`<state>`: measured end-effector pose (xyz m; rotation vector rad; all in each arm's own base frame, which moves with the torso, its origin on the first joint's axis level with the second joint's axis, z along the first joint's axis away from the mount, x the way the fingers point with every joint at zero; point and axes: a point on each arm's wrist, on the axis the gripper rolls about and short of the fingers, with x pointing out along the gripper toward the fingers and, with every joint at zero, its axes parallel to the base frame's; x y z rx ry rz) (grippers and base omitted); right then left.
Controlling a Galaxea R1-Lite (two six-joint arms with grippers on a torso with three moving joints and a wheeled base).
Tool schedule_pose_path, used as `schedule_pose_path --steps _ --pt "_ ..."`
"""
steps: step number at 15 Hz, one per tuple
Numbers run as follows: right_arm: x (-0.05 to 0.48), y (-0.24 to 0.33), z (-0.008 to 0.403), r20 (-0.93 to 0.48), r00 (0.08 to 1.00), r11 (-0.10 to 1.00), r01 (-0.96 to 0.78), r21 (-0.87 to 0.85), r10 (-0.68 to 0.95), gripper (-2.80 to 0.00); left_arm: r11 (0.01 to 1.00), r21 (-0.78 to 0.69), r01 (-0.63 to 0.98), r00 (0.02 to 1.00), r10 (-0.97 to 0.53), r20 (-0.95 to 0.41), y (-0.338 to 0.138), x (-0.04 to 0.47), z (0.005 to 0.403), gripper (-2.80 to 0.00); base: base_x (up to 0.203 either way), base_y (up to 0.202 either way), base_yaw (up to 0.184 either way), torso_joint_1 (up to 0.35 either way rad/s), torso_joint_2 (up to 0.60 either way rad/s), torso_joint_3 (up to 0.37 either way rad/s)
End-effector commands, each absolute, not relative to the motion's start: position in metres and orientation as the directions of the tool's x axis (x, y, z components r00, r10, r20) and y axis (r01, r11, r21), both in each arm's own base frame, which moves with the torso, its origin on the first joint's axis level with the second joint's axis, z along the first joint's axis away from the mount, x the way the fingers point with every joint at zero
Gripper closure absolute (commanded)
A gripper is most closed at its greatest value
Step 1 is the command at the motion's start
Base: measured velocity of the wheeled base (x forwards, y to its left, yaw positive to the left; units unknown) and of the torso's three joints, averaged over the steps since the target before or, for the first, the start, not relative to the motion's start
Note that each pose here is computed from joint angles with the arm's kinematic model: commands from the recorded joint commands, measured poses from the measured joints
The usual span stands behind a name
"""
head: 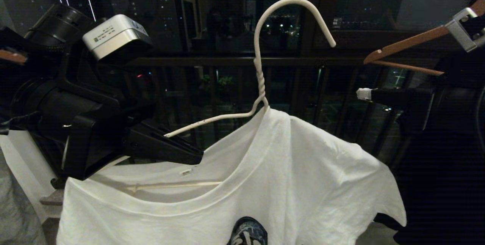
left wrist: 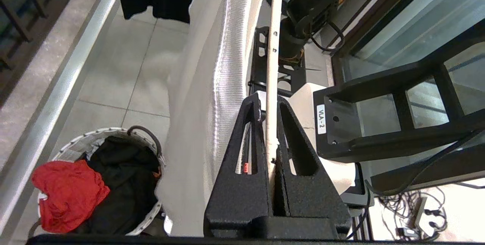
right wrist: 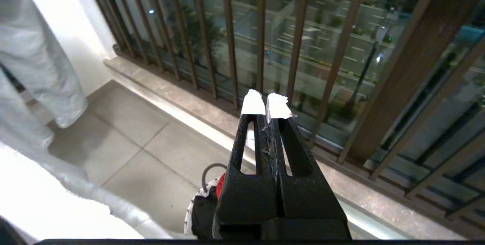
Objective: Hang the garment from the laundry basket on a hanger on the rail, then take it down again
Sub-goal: Hang the clothes rack on the clothesline
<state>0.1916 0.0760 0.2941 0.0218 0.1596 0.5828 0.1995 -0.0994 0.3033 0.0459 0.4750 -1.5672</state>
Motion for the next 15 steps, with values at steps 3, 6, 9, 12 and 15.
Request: schedule_pose_path --steps 3,6,9,12,15 --pt "0.1904 0.0761 0.2946 -0.140 0.821 0.833 -0.550 0.064 0.553 0.00 0.013 -0.283 0.959 -0.082 -0.944 -0.321 -0.1024 0.2057 0.2969 0.00 0.000 0.000 0.000 0.264 -0.60 -0.322" --pt "0.1891 0.0752 0.2953 -0.136 0.823 0.834 -0.548 0.063 0.551 0.00 0.010 -0.275 0.961 -0.083 -0.943 -0.322 -0.1022 0.2051 0.2968 0.00 0.000 0.000 0.000 0.265 -0.58 -0.318" --pt "0.1881 0.0748 0.2960 -0.132 0.824 0.834 -0.548 0.062 0.551 0.00 0.009 -0.274 0.962 -0.082 -0.943 -0.321 -0.1020 0.2047 0.2971 0.00 0.000 0.000 0.000 0.187 -0.38 -0.206" --pt "0.1874 0.0746 0.2958 -0.131 0.824 0.834 -0.548 0.063 0.551 0.00 0.010 -0.276 0.961 -0.082 -0.943 -0.321 -0.1020 0.2047 0.2971 0.00 0.000 0.000 0.000 0.162 -0.34 -0.181" --pt "0.1834 0.0729 0.2966 -0.121 0.817 0.826 -0.560 0.065 0.564 0.00 0.011 -0.277 0.961 -0.081 -0.944 -0.319 -0.1016 0.2046 0.2973 0.00 0.000 0.000 0.000 0.089 -0.18 -0.091"
